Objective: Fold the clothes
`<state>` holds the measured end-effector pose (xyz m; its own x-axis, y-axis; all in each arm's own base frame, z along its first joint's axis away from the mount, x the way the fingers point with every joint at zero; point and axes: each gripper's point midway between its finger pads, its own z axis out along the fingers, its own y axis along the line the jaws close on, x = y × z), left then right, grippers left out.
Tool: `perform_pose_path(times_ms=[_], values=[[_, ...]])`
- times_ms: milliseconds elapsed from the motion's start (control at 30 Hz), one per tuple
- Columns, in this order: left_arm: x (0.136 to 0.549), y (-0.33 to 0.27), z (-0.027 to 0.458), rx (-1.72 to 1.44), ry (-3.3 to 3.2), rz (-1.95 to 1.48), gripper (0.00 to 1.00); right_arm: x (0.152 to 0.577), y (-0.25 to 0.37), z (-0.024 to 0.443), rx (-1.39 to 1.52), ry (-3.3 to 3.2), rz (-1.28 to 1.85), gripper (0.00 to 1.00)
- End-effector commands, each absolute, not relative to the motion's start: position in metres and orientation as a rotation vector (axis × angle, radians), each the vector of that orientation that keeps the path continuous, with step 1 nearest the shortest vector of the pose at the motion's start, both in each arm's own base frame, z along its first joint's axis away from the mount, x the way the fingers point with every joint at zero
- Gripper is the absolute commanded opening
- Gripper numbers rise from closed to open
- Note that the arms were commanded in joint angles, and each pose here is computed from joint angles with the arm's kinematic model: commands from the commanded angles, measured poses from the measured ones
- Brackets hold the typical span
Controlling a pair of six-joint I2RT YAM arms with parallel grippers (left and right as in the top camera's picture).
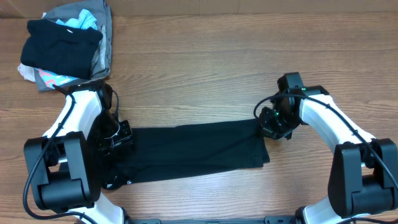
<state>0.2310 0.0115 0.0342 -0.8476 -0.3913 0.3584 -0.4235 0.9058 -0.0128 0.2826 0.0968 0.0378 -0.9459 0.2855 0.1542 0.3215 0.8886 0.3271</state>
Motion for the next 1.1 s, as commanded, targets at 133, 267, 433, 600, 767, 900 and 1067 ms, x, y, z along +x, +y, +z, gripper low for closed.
perform_pose_path(times_ms=[133, 267, 433, 600, 767, 900, 1067], values=[[0.237, 0.013, 0.037, 0.571, -2.747, 0.124, 0.50, 0.307, 0.099, 0.048, -0.467, -3.035, -0.577, 0.08], [0.237, 0.013, 0.037, 0.571, -2.747, 0.123, 0.50, 0.320, 0.097, 0.048, -0.462, -3.091, -0.578, 0.08], [0.236, 0.013, 0.037, 0.571, -2.746, 0.123, 0.51, 0.324, 0.093, 0.047, -0.467, -3.121, -0.542, 0.09], [0.237, 0.014, 0.036, 0.569, -2.749, 0.114, 0.49, 0.316, 0.088, 0.044, -0.476, -3.100, -0.484, 0.38], [0.242, 0.017, 0.048, 0.569, -2.761, 0.102, 0.26, 0.305, 0.071, 0.046, -0.582, -3.053, -0.348, 0.28], [0.258, 0.018, 0.079, 0.582, -2.847, 0.119, 0.31, 0.305, 0.081, 0.072, -0.501, -3.032, -0.427, 0.18], [0.263, 0.010, 0.110, 0.555, -2.954, 0.145, 0.46, 0.309, 0.099, 0.096, -0.420, -3.022, -0.542, 0.17]])
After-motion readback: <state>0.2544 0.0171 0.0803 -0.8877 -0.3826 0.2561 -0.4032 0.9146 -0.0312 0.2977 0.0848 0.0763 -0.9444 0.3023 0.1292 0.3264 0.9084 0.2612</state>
